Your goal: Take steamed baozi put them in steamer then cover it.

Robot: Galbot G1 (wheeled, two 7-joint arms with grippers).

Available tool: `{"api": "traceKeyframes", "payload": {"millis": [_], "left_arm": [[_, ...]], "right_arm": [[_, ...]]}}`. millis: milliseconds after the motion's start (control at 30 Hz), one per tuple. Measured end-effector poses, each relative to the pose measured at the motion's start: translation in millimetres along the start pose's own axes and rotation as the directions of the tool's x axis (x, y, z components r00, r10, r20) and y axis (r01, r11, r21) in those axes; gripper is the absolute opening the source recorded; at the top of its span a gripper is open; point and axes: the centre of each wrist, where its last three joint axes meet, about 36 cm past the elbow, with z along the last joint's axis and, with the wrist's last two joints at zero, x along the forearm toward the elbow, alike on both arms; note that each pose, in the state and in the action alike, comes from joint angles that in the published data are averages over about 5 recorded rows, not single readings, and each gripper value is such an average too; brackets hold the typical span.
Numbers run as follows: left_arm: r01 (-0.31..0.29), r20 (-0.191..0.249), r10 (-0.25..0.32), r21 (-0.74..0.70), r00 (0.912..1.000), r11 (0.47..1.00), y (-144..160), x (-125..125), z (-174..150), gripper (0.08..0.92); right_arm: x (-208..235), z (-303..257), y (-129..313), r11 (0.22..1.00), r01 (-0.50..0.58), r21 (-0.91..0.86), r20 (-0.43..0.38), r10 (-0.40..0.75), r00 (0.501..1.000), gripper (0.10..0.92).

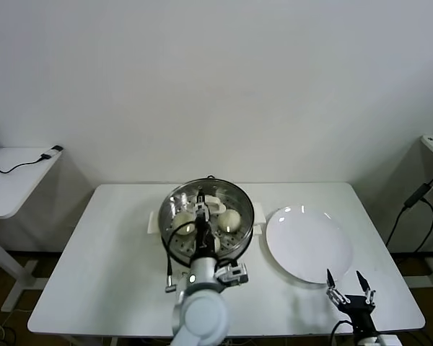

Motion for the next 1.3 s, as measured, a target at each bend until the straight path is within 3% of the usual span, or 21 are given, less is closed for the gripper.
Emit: {"api": "traceKeyframes", "payload": {"millis": [200,433,667,867,1067,1300], "left_arm": [[-0.022,0.042,0.016,0.138,0.999,0.99,14,19,23,0.793],[-0.092,0.142,0.037,0.402,0.9891,0.911,26,19,79,0.822],[-0.08,0.119,-0.001,0.672,0.9929,0.736,36,5,174,0.823],[-0.112,0.126,0.009,0.842,0.992,0.528,19,15,243,0.823],[-0.11,0.118,-0.004,0.932,0.993,0.345,-13,25,285,0.823],[-0.082,0.087,-0.012,0.97,0.9961,0.228,-41,39,313,0.823]], "right_arm": [[-1,-2,1,1.0,0.014,0.014,-0.006,-0.014,1.0,0.823],[-7,-12,2,0.999,0.041,0.024,0.029,-0.041,0.999,0.823],[-10,-17,4,0.998,0.055,0.014,0.058,-0.056,0.997,0.823],[-10,-14,5,0.999,0.045,0.002,0.072,-0.045,0.996,0.823],[-11,-13,8,0.999,0.039,-0.009,0.089,-0.038,0.995,0.823],[-11,-8,11,1.0,0.02,-0.021,0.089,-0.019,0.996,0.823]]}}
